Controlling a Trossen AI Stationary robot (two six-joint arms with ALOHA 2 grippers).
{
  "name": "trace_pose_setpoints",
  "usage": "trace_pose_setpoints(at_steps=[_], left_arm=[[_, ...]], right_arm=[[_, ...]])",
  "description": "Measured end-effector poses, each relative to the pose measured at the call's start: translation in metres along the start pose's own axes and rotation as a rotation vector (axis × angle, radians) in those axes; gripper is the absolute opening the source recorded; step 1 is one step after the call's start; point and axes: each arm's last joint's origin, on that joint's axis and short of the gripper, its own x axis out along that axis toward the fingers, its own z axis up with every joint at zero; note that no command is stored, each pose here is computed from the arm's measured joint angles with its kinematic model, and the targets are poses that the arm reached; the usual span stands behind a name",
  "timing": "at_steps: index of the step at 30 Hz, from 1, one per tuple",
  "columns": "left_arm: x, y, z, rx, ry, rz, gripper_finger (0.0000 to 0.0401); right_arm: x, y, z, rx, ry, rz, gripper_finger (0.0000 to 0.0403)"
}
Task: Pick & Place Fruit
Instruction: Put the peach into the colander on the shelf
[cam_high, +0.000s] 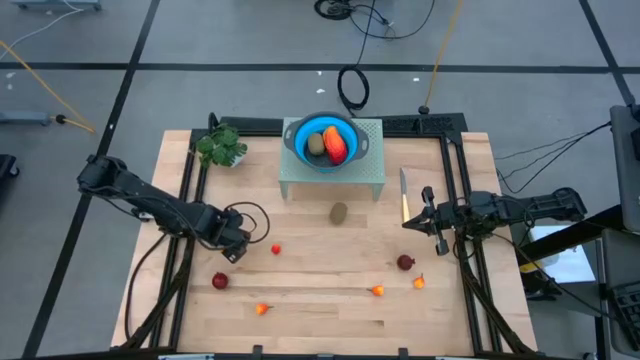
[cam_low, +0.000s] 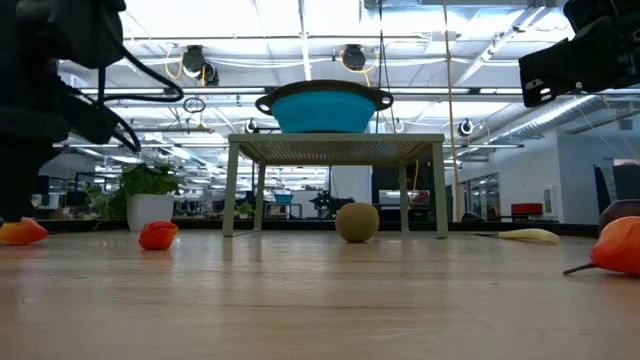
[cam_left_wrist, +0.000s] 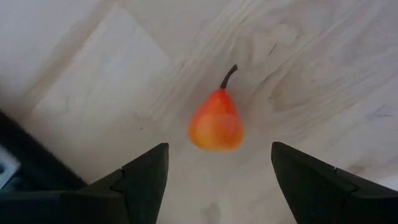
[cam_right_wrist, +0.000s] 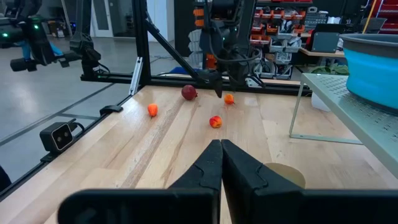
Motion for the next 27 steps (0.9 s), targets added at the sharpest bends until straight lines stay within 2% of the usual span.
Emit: trace_pose_setpoints(at_steps=[8, 20, 23, 27], left_arm=[[0.013, 0.000, 0.000, -0.001, -0.018, -0.040, 0.0285], [0.020, 0.006, -0.002, -0.005, -0.044, 0.000, 0.0283], [0.020, 0.006, -0.002, -0.006, -0.047, 0.000, 0.0267], [0.020, 0.005, -0.001, -0.006, -0.064, 0.004, 0.0224]], right_arm=[[0.000, 0.000, 0.000, 0.000, 0.000, 0.000, 0.0000], [0.000, 0.000, 0.000, 0.000, 0.000, 0.000, 0.0000], [0.000, 0.000, 0.000, 0.000, 0.000, 0.000, 0.0000], [0.000, 0.000, 0.000, 0.000, 0.000, 0.000, 0.0000]])
